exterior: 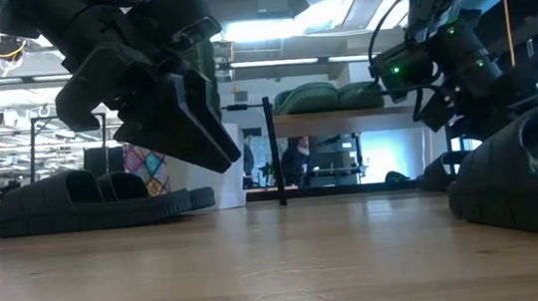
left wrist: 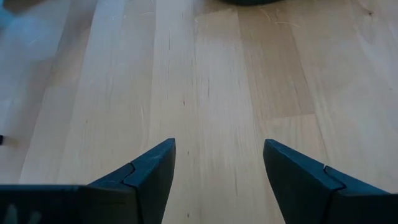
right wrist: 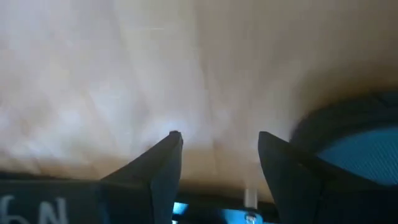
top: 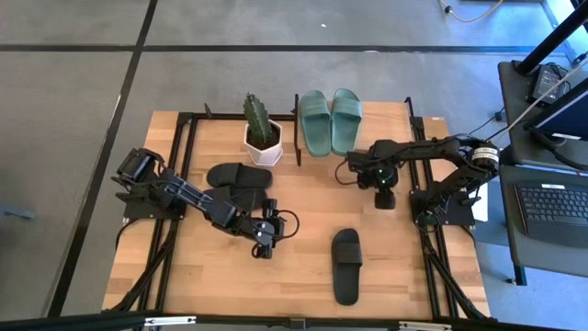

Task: Pick and place slides into the shelf
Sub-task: Put the black slipper under the shelf

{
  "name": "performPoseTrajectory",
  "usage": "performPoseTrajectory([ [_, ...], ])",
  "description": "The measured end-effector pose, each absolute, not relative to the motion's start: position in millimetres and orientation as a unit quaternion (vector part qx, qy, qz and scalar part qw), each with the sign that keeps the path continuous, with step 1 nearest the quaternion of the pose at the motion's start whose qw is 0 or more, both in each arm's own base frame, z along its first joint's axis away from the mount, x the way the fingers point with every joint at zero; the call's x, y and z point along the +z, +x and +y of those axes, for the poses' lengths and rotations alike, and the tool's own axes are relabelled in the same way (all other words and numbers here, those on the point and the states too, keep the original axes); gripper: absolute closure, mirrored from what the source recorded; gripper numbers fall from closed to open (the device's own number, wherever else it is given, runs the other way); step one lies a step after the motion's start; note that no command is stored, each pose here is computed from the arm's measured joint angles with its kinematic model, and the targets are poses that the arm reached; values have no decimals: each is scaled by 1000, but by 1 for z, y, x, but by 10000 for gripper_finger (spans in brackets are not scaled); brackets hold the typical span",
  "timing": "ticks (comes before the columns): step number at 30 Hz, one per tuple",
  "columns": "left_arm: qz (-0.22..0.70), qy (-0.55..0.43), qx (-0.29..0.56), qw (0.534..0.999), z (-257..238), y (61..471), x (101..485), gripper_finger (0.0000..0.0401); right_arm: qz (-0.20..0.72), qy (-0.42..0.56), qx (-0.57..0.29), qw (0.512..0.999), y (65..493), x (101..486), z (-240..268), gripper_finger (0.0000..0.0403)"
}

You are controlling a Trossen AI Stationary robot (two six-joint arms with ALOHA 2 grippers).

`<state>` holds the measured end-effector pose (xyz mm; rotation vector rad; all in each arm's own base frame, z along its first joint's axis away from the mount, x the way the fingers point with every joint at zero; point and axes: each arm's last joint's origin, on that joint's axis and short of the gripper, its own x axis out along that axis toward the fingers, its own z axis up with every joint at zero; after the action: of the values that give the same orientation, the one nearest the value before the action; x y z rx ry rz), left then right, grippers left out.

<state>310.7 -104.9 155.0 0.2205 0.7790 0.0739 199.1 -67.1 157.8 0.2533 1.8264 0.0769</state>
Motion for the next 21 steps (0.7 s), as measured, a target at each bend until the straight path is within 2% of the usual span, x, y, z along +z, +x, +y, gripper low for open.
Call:
performPoseTrajectory([
  [8, 379, 107, 36, 919, -105, 311, 155, 166, 811, 54, 91, 576, 193, 159, -65, 192],
  [15, 379, 107, 36, 919, -105, 311, 155, 166, 795, 8, 144, 590, 196, 158, -66, 192],
  [21, 379, 107, 36, 919, -105, 311, 155, 166, 792, -22, 185, 582, 192, 154, -65, 192],
])
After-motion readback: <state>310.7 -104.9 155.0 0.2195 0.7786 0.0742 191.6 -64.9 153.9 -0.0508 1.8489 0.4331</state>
